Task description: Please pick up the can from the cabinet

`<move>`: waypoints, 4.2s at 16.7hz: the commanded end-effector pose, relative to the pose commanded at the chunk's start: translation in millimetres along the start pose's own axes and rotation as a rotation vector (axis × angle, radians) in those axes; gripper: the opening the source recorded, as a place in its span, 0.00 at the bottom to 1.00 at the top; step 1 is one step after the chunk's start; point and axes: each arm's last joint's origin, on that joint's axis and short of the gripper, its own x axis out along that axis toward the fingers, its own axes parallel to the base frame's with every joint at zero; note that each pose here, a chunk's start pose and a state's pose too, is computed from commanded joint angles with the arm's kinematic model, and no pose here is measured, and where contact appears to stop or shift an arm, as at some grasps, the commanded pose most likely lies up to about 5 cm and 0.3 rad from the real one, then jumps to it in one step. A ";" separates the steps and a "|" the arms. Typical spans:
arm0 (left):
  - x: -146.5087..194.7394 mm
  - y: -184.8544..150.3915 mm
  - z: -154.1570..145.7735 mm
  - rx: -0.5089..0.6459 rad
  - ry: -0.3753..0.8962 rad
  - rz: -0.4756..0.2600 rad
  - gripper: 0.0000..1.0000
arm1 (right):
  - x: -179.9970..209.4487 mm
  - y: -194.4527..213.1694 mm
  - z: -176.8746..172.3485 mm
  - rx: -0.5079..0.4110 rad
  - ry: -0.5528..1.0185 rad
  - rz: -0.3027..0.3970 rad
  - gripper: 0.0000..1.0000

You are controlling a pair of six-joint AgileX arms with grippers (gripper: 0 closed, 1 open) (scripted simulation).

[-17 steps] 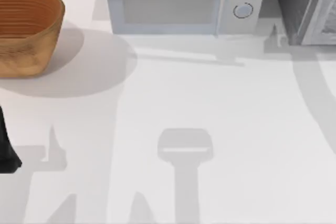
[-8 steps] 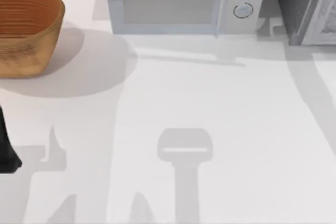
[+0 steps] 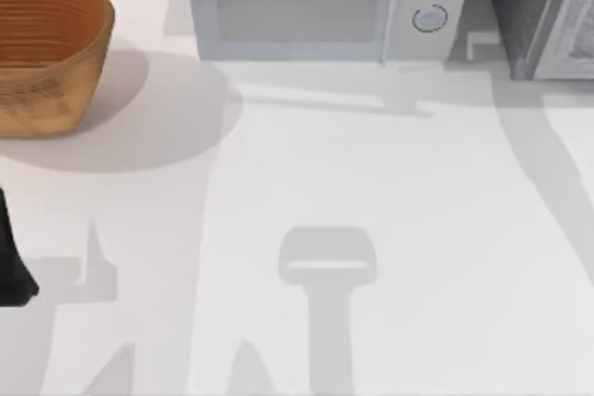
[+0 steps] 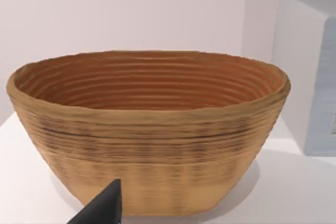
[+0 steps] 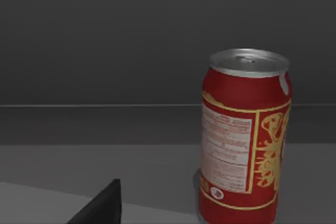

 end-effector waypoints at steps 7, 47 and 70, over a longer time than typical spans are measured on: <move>0.0 0.0 0.0 0.000 0.000 0.000 1.00 | 5.3 1.3 -2.0 -0.002 -0.003 -0.002 1.00; 0.0 0.0 0.0 0.000 0.000 0.000 1.00 | -6.2 13.7 29.7 0.001 -0.006 -0.001 0.00; 0.0 0.0 0.0 0.000 0.000 0.000 1.00 | -141.4 -29.2 -47.2 -0.016 0.044 0.009 0.00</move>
